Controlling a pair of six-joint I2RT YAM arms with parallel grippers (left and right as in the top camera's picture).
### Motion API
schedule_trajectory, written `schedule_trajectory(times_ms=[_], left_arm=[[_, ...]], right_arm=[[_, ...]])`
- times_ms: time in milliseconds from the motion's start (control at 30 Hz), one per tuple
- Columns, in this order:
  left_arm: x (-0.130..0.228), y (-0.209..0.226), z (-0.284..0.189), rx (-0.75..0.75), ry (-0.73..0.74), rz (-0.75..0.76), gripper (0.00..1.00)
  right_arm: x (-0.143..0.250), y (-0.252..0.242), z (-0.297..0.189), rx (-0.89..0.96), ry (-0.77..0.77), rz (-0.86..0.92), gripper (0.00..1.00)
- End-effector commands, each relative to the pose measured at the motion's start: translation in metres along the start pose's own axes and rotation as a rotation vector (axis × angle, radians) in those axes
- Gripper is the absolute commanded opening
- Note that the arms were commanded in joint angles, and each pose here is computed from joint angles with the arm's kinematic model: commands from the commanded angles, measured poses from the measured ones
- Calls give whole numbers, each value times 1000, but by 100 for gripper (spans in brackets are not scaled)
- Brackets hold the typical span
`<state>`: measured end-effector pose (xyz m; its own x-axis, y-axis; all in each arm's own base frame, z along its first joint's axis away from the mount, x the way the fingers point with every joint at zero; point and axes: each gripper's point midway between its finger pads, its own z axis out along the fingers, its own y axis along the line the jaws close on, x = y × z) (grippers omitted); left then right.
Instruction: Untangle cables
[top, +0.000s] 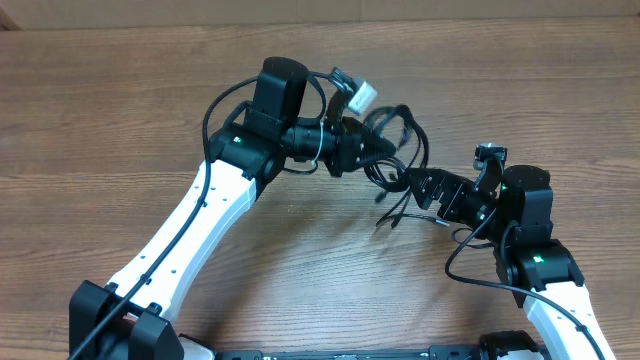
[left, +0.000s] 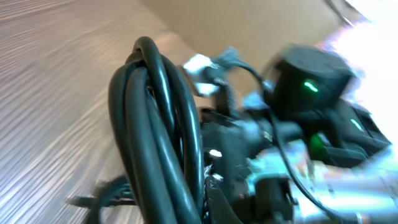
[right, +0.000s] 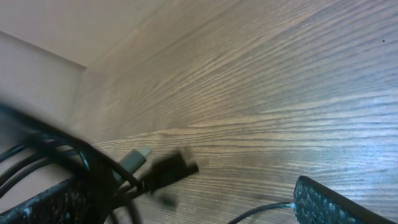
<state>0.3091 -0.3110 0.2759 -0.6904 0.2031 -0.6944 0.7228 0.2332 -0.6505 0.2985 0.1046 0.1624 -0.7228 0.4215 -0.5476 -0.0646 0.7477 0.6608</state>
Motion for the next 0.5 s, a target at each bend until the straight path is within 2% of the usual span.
schedule_trajectory(times_ms=[0,67,167,300,367,467], left_arm=[[-39,37,-21,-309,-205,-242,4],[-51,40,-20,-362,-266,-213,4],[-57,43,-18,-423,-309,-189,4],[-60,52,-22,-493,-341,-189,4],[-63,57,-26,-515,-379,-252,4],[-65,56,-26,-513,-392,-256,4]], right_arm=[[0,16,0,-108,13,-21,100],[-1,40,-4,-237,26,-62,100],[-9,50,-6,-279,15,53,100],[-23,47,-6,-257,-13,398,100],[-22,44,-5,-244,22,677,100],[-21,48,-5,-259,62,860,100]])
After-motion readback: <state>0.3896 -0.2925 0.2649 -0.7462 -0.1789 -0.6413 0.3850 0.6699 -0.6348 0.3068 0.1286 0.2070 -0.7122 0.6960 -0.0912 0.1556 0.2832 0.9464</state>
